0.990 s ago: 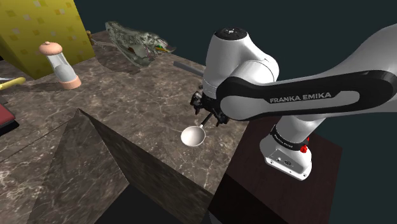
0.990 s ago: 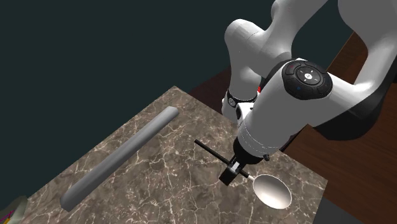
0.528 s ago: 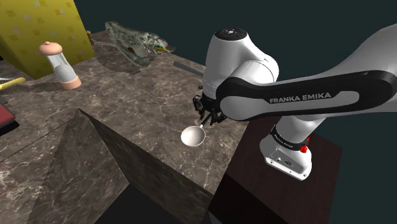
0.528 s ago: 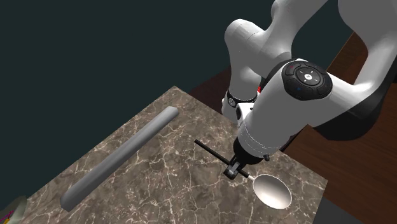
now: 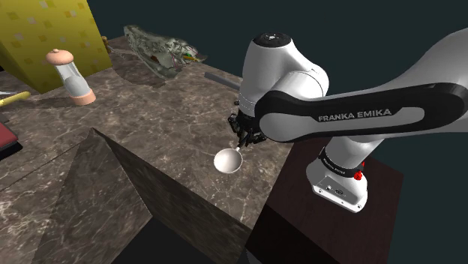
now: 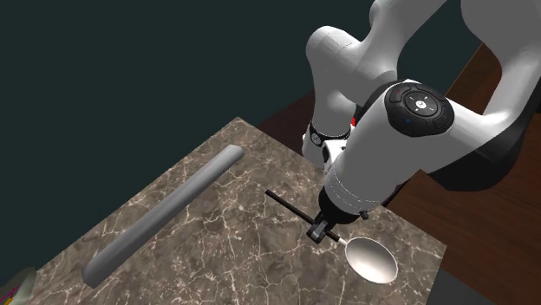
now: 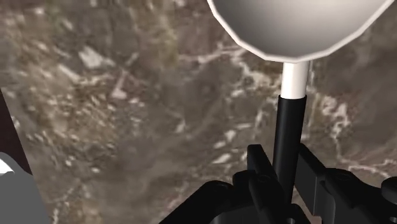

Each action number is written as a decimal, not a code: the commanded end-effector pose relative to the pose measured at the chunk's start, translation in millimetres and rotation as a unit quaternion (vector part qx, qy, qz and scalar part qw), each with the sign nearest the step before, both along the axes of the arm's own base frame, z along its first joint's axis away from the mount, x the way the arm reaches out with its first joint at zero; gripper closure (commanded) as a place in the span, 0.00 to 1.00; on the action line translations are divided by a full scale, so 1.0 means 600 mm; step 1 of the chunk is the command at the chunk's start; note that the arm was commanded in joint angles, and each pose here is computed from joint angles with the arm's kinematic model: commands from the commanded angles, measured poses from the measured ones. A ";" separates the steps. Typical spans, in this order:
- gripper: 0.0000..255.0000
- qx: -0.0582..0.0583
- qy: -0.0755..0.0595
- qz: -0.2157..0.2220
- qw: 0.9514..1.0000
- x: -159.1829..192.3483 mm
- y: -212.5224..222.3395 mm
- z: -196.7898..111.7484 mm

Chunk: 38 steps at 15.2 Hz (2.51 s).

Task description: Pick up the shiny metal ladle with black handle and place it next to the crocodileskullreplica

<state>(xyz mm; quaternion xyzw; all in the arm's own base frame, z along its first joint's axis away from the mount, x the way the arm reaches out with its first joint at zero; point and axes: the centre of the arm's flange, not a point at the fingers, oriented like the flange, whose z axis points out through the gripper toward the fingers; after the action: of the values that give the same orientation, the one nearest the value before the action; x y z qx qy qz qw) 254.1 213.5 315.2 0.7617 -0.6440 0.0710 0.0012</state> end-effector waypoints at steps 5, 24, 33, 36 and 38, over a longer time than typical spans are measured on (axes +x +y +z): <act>1.00 0.000 -0.003 -0.001 1.000 0.001 -0.002 0.042; 1.00 0.000 -0.003 -0.001 1.000 0.001 -0.002 0.210; 1.00 0.000 -0.003 -0.001 1.000 0.001 -0.002 0.289; 1.00 0.000 -0.003 -0.001 1.000 0.001 -0.002 0.315; 1.00 0.000 -0.003 -0.001 1.000 0.001 -0.002 0.333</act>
<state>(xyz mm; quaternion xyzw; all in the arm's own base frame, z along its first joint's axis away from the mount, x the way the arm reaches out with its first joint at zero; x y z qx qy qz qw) 256.0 212.5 510.3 0.7606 -0.6451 0.0732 -0.0007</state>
